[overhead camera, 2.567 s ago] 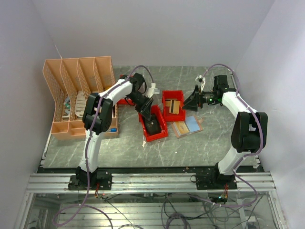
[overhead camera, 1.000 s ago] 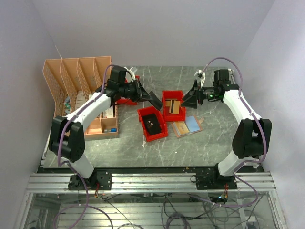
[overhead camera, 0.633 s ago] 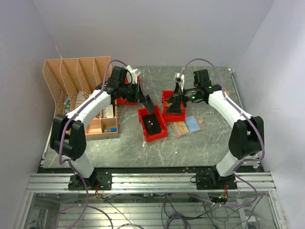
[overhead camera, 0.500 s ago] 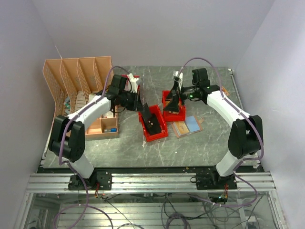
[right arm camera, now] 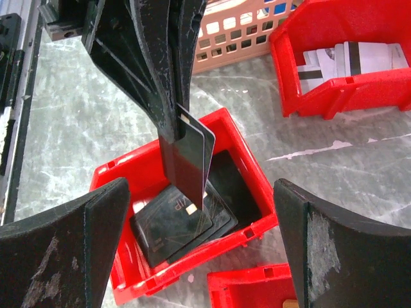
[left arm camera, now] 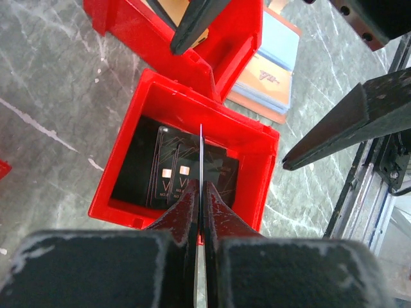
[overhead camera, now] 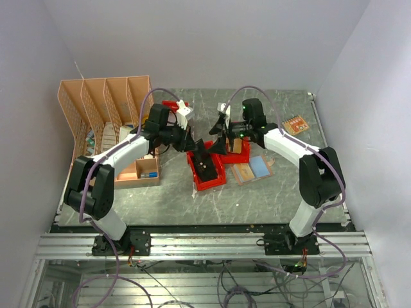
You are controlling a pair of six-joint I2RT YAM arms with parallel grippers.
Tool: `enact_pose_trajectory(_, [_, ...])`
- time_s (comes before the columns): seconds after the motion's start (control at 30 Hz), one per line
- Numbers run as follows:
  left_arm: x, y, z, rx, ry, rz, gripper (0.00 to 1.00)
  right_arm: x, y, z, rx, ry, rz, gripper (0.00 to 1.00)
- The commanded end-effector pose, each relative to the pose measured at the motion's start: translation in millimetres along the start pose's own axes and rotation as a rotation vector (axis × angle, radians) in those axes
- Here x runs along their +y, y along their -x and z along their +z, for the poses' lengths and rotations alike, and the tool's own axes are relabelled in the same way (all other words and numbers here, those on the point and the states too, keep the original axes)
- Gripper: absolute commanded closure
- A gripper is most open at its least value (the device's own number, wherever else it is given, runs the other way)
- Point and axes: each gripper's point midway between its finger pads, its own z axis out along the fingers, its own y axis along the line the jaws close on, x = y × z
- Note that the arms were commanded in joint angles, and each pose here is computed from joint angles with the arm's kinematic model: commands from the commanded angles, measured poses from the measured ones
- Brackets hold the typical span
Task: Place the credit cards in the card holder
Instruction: Adjust the credit card.
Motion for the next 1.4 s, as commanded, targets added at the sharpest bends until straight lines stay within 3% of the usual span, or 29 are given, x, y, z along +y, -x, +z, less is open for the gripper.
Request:
enact_pose_trajectory(0.0, [-14.9,22.4,-3.3,-0.093,-0.074,0.097,0.93,-1.3,-4.9,11.6,-0.002,-0.024,-0.011,0.06])
enact_pose_trajectory(0.37, [-24.7,17.9,-3.1,-0.081,-0.14,0.076,0.93,-3.7,-18.8,28.7,0.036,-0.058,0.006,0.09])
enact_pose_trajectory(0.53, [-26.8,19.8,-3.5,-0.094,-0.155,0.052,0.93,0.7,-24.1,32.7,0.05,-0.038,0.014,0.17])
enact_pose_trajectory(0.73, [-27.2,18.0,-4.2,-0.094,-0.166,0.045,0.93,0.1,-28.2,37.1,0.066,-0.015,0.058,0.38])
enact_pose_trajectory(0.93, [-26.6,15.1,-5.9,-0.086,-0.161,0.047,0.91,1.4,-31.6,39.9,0.076,0.01,0.08,0.73])
enact_pose_trajectory(1.03, [-25.7,11.5,-6.0,-0.069,-0.158,0.034,0.83,5.4,-30.9,41.8,0.071,0.046,0.089,0.85])
enact_pose_trajectory(1.1, [-23.8,9.3,-6.4,-0.054,-0.149,0.024,0.71,8.7,-31.0,43.0,0.068,0.072,0.099,0.92])
enact_pose_trajectory(1.2, [-20.2,6.5,-8.4,-0.031,-0.132,0.016,0.62,13.5,-32.4,43.6,0.07,0.105,0.107,1.0])
enact_pose_trajectory(1.37, [-13.9,12.4,-17.5,-0.052,-0.132,-0.001,0.55,20.4,-33.2,41.8,0.065,0.145,0.113,1.0])
